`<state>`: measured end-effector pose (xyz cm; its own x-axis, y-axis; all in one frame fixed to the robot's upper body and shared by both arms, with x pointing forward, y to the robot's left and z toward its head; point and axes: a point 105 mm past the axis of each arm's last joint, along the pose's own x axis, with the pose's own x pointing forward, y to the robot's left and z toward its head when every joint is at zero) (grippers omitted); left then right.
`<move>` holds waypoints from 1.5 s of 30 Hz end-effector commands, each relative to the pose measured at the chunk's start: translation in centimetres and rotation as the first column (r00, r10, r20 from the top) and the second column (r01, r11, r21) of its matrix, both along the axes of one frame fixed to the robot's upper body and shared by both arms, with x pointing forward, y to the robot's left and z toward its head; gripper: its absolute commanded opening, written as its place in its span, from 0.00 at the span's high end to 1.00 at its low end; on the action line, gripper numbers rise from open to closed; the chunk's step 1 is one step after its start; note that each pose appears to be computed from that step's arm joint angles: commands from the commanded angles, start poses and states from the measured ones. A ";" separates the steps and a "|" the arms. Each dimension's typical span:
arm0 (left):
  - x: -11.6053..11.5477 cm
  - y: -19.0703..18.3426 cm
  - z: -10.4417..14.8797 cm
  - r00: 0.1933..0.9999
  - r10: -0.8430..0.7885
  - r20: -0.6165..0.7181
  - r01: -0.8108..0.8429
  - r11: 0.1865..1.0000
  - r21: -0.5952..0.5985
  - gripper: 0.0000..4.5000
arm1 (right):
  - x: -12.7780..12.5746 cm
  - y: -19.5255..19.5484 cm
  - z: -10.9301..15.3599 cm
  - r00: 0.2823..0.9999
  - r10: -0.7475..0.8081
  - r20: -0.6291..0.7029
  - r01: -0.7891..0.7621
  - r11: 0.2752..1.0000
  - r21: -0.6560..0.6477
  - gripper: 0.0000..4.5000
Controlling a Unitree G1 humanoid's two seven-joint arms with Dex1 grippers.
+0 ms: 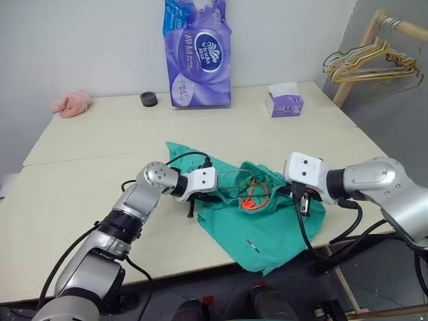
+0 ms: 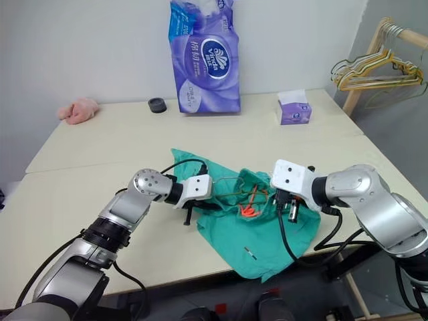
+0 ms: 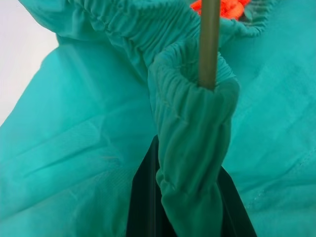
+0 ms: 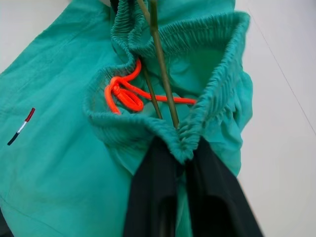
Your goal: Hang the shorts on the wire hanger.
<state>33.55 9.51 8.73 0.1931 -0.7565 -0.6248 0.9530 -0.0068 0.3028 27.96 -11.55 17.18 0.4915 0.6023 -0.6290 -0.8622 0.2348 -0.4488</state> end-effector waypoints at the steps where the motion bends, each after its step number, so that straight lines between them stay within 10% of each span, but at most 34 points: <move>1: 0.4 -0.3 1.2 0.999 0.002 0.046 -0.001 1.000 -0.028 1.00 | -0.3 0.4 1.5 0.997 0.039 0.069 -0.039 0.999 -0.009 0.60; 7: 0.3 -0.6 1.3 0.999 -0.001 0.046 0.003 0.999 -0.041 1.00 | -0.9 -1.3 1.8 0.998 -0.003 0.062 0.006 0.999 -0.047 0.14; 32: -0.1 -0.9 1.3 0.999 -0.039 0.034 0.040 0.998 -0.040 1.00 | 3.5 -4.6 -4.8 0.996 -0.088 -0.028 0.082 0.981 -0.176 0.14; 45: 0.1 -1.5 2.2 1.000 -0.006 0.025 0.009 0.988 -0.152 1.00 | 2.8 -3.5 -4.5 0.997 -0.015 -0.082 0.002 0.988 -0.155 0.98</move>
